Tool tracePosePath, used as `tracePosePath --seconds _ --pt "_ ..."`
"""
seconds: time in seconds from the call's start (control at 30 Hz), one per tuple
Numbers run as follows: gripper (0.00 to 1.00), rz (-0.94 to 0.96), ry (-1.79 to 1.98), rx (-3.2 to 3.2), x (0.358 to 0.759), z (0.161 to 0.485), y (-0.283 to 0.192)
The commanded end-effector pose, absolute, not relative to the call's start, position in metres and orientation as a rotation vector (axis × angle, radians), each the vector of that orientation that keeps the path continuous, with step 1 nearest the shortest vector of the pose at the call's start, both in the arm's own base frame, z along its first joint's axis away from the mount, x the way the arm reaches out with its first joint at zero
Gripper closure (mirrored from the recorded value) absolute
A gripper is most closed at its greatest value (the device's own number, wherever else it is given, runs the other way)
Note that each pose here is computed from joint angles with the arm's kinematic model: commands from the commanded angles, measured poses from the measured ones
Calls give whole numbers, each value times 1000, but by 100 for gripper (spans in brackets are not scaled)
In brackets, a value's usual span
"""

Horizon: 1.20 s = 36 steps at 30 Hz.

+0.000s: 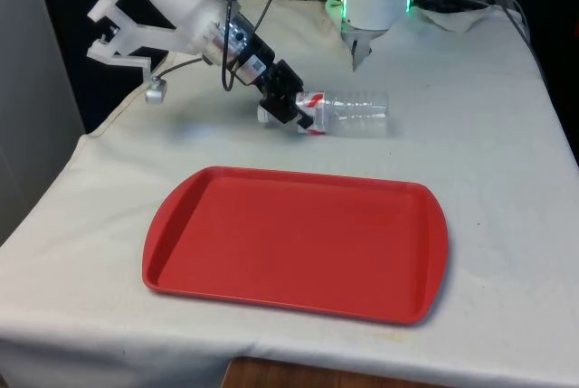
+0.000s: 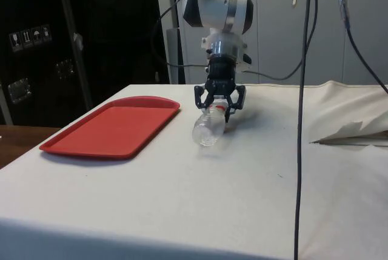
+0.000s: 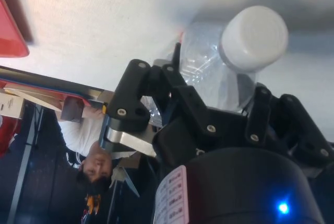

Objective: Place the bottle upright on the tray.

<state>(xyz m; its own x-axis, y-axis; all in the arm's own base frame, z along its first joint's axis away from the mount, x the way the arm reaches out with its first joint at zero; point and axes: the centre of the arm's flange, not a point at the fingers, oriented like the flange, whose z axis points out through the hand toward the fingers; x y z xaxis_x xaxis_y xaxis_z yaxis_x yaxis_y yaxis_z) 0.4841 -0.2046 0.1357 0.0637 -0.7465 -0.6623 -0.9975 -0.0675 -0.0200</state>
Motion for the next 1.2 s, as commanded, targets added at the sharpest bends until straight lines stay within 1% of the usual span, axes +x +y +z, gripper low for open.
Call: tracePosePath --seconds 0.0,0.13,0.17,0.27,0.53,0.73,0.77,0.8,1.17 --pt "69 681 1736 -1866 484 135 -204" --pt "80 682 1735 -1865 484 136 -204" --pt "84 692 1726 -1862 484 138 -204" --pt "86 687 1730 -1864 484 136 -204" --pt "86 691 1727 -1863 485 138 -204" --pt "86 671 1739 -1877 488 148 -205" --pt "86 681 1725 -1869 487 144 -205" --pt "86 668 1740 -1879 488 150 -205" --pt "86 637 1765 -1896 494 168 -206"
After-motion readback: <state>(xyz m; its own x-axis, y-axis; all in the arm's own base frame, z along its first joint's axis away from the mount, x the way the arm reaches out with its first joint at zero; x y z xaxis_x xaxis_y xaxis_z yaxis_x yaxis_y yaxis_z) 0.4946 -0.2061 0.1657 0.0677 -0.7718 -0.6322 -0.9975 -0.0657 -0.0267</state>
